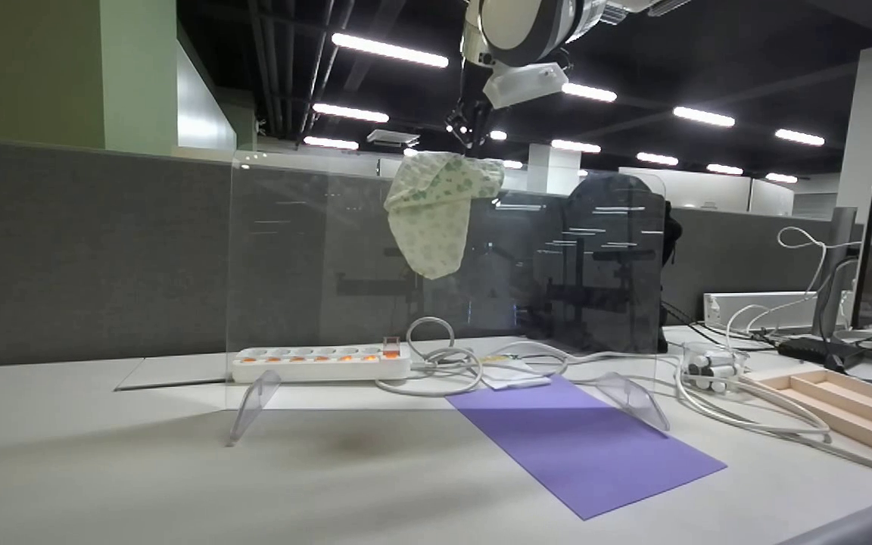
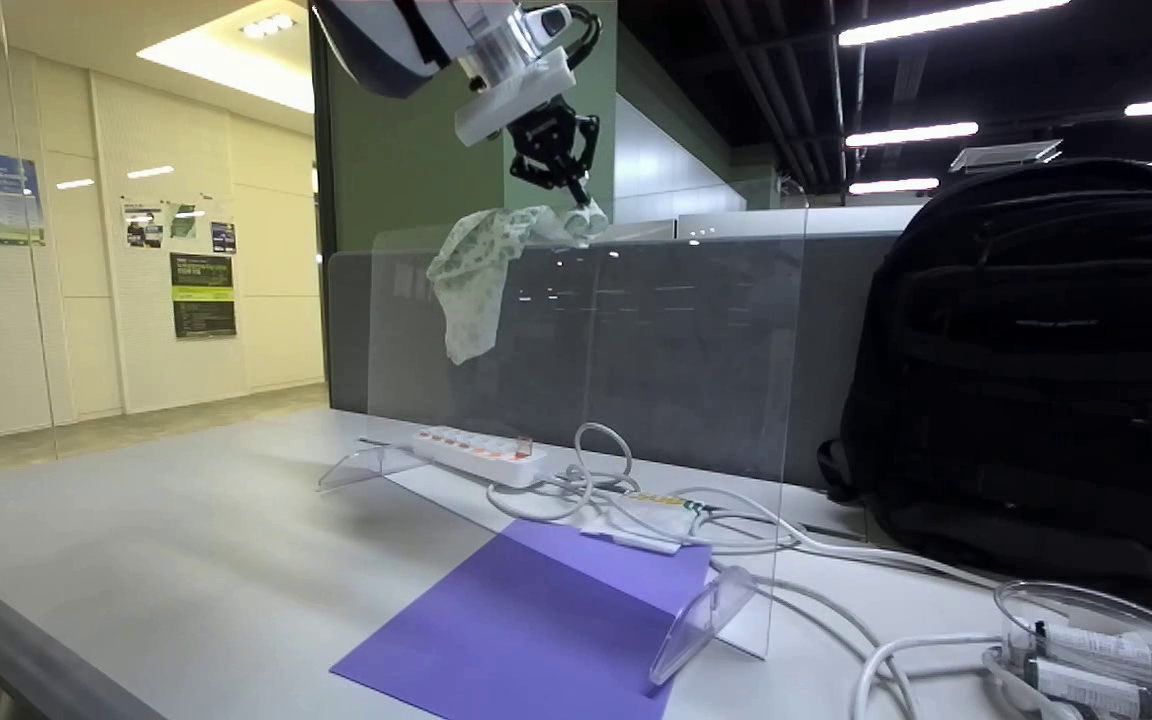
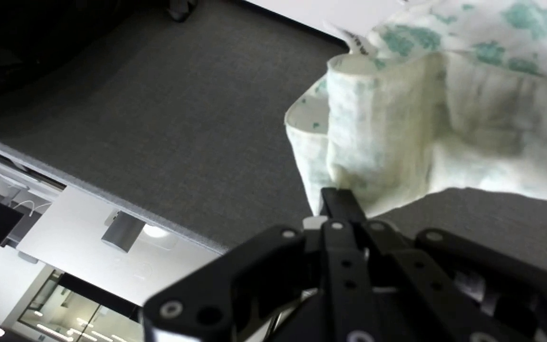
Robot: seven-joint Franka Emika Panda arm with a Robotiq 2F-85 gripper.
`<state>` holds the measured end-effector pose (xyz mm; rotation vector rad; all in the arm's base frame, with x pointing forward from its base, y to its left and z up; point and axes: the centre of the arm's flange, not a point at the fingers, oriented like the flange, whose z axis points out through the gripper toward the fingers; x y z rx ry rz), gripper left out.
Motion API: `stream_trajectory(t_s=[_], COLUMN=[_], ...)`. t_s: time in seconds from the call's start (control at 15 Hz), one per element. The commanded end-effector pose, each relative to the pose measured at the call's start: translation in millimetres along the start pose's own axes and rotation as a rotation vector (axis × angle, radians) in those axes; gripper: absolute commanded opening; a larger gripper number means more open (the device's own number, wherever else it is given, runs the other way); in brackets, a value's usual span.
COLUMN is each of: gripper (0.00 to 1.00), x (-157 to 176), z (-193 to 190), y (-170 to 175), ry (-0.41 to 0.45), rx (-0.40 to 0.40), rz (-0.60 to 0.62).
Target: Pick the cloth on the mat and put it on the countertop shield
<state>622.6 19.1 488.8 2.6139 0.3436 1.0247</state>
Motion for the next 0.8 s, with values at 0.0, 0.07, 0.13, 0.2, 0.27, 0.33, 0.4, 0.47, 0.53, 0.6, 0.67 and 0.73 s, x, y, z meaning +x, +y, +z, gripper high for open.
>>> stream_trajectory(t_s=[0.0, 0.07, 0.13, 0.2, 0.27, 0.33, 0.4, 0.47, 0.53, 0.6, 0.67, 0.73], gripper=[0.32, 0.39, 0.47, 0.54, 0.6, 0.67, 0.73, 0.81, 0.88, 0.94, 0.99, 1.0], x=[4, 5, 8, 11, 14, 17, 22, 26, 31, 35, 39, 44], z=[-1, -3, -5, -9, -12, -15, -20, -24, -30, -36, -42, -48], y=[-8, -9, -11, -12, -14, -16, -18, -19, -21, -23, -25, -26], ry=[0.008, 0.014, 0.025, 0.039, 0.058, 0.079, 0.107, 0.131, 0.158, 0.181, 0.203, 0.215], rx=[0.012, 0.017, 0.02, 0.023, 0.025, 0.028, 0.031, 0.036, 0.045, 0.051, 0.062, 0.074], rz=[0.044, 0.044, 0.04, 0.037, 0.03, 0.024, 0.015, 0.009, 0.004, 0.0, 0.001, 0.013])
